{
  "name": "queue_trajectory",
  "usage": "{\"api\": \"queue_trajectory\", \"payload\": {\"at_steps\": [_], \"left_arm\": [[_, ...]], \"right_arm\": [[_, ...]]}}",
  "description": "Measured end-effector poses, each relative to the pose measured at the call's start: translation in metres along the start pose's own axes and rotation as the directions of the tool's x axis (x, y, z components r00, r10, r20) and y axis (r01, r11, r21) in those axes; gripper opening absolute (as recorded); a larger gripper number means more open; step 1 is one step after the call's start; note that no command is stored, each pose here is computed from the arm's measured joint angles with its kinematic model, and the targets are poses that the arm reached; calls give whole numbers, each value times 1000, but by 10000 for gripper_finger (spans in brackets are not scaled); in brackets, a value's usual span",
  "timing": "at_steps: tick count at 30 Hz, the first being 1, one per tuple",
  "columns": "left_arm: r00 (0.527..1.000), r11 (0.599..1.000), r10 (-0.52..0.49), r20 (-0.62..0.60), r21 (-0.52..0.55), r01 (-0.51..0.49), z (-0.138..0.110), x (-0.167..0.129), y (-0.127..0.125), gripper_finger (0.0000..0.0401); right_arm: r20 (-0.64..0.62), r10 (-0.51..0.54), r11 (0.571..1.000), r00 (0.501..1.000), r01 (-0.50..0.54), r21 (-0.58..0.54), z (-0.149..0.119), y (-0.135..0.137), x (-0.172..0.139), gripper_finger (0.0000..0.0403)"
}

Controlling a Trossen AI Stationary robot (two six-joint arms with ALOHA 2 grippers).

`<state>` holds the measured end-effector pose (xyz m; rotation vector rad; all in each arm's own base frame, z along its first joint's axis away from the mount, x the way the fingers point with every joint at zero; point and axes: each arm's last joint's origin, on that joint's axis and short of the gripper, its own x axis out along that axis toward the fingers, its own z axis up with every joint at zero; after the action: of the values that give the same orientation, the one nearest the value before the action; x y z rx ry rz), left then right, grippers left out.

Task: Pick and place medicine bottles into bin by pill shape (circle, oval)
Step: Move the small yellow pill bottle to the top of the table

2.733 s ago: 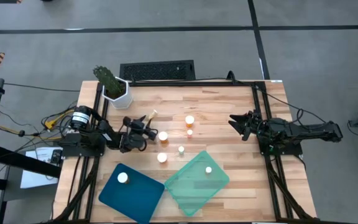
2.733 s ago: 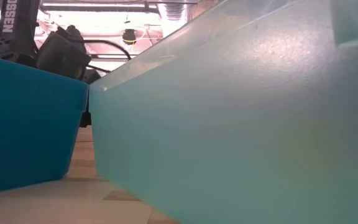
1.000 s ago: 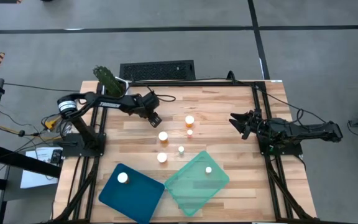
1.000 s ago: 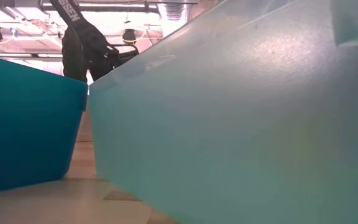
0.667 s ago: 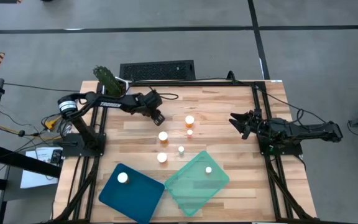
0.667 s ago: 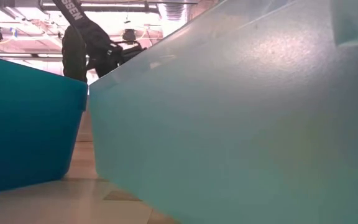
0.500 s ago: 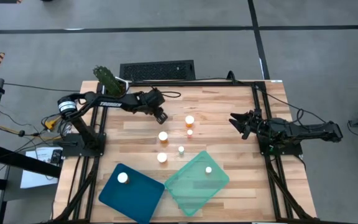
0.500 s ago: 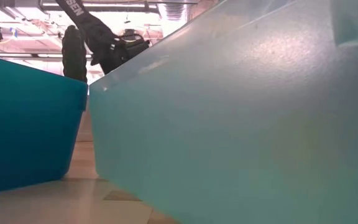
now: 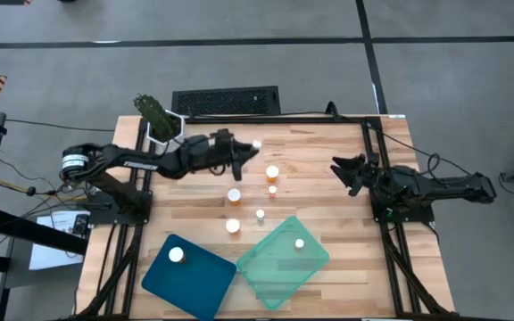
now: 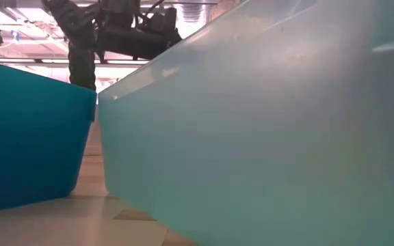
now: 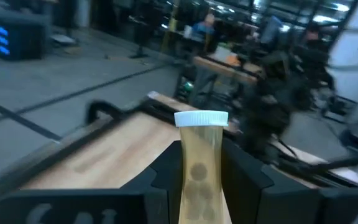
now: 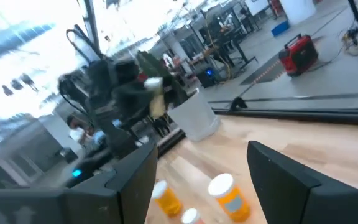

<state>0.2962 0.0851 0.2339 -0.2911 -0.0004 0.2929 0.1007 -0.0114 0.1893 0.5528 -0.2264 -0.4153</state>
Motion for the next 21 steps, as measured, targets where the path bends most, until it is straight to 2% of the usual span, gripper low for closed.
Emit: {"api": "queue_trajectory", "payload": {"at_steps": [6, 8, 12, 15, 21], "left_arm": [[1000, 1000, 15, 21, -2, -15, -10, -4, -16, 78], [999, 1000, -7, 43, 0, 7, -9, -5, -22, 78], [994, 999, -40, 100, 15, 39, -5, -6, -31, 78], [987, 998, -67, 147, 15, 66, -1, -7, -37, 78], [982, 996, -90, 164, 36, 85, 0, -8, -42, 78]], "right_arm": [[-50, -57, 977, 997, 45, -208, 25, 20, 23, 260], [-83, -64, 972, 995, 43, -230, 35, 29, 38, 260], [-169, 5, 971, 986, -45, -235, 57, 52, 74, 260], [-239, 54, 948, 970, -125, -293, 69, 69, 106, 260], [-252, 151, 903, 956, -237, -359, 98, 103, 163, 260]]}}
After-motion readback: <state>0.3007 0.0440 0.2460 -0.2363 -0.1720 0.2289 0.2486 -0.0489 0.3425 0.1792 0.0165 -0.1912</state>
